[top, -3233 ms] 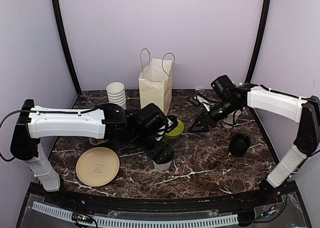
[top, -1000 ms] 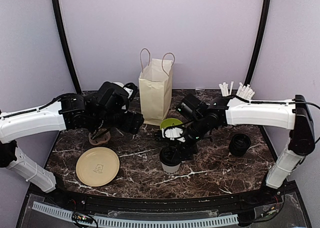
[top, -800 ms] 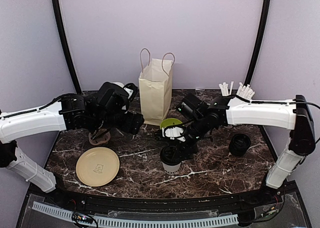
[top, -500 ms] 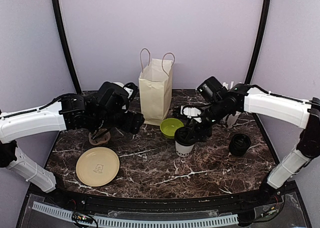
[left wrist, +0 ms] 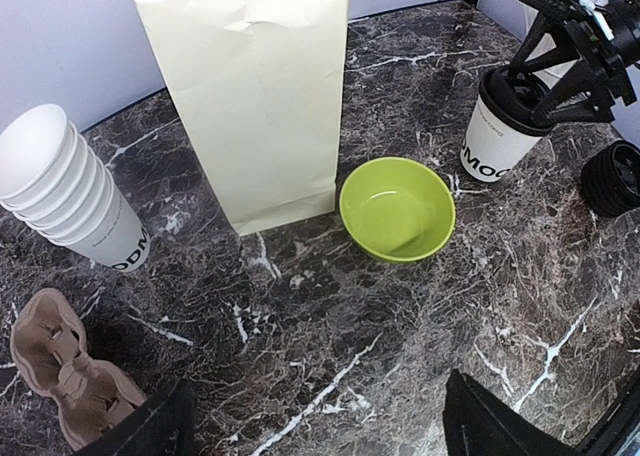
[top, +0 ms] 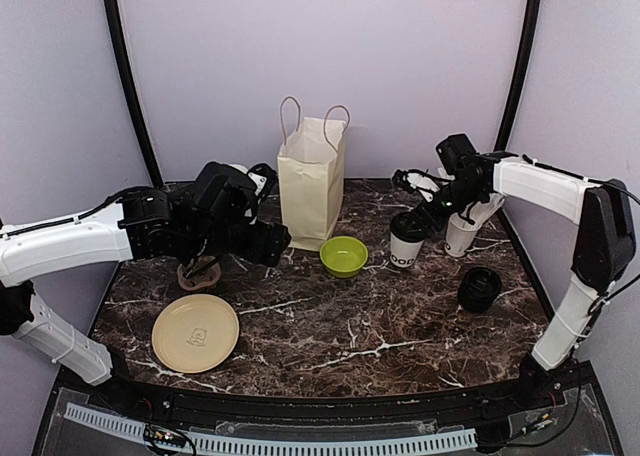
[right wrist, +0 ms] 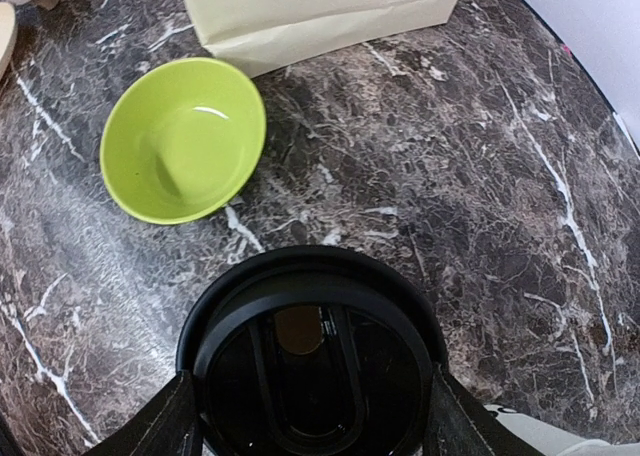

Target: Pack the takeout coffee

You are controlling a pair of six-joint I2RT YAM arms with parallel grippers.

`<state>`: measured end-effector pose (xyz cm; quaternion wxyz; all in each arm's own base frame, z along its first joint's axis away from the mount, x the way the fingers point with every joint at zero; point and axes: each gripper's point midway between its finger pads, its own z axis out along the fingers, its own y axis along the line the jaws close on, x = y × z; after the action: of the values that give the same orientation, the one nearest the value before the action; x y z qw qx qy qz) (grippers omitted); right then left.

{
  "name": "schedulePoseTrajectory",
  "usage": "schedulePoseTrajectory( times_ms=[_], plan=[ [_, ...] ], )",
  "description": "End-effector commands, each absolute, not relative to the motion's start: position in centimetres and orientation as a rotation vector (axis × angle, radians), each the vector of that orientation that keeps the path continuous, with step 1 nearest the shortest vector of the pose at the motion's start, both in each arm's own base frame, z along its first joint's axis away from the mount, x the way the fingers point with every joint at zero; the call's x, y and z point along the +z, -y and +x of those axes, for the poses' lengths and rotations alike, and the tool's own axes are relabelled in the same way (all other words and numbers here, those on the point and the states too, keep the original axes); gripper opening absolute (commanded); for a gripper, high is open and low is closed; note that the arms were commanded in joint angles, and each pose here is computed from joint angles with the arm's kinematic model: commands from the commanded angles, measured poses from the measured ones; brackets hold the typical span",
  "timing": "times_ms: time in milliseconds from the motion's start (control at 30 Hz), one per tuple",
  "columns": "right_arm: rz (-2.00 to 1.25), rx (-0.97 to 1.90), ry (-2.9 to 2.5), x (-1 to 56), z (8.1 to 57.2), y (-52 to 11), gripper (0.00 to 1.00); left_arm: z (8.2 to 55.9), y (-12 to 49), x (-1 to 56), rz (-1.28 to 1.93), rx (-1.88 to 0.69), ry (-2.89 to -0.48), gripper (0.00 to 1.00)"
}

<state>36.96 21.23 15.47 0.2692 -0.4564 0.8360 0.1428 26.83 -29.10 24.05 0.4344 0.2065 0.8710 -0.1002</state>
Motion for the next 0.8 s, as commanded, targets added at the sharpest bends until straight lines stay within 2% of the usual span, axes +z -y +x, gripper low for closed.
schedulePoseTrajectory(
  times_ms=[0, 267, 400, 500, 767],
  plan=[
    [-1.136, 0.392, -2.227, 16.4, 39.7, -21.6, 0.67, 26.6, 28.6, 24.1, 0.506, -0.258, -2.171, 0.88],
    [-1.120, 0.392, -2.258, 15.3, 39.9, -21.4, 0.79, 26.6, 28.3, 23.7, 0.513, -0.233, -2.185, 0.88],
    [-1.095, 0.386, -2.220, 17.8, 39.8, -21.4, 0.87, 26.8, 28.5, 23.4, 0.539, -0.207, -2.200, 0.89],
    [-1.083, 0.389, -2.185, 20.2, 39.3, -21.3, 0.97, 27.1, 28.6, 23.3, 0.555, -0.194, -2.212, 0.89],
    [-1.158, 0.371, -2.131, 23.7, 33.5, -19.3, 0.88, 27.8, 28.5, 24.8, 0.558, -0.159, -2.171, 0.88]
  ],
)
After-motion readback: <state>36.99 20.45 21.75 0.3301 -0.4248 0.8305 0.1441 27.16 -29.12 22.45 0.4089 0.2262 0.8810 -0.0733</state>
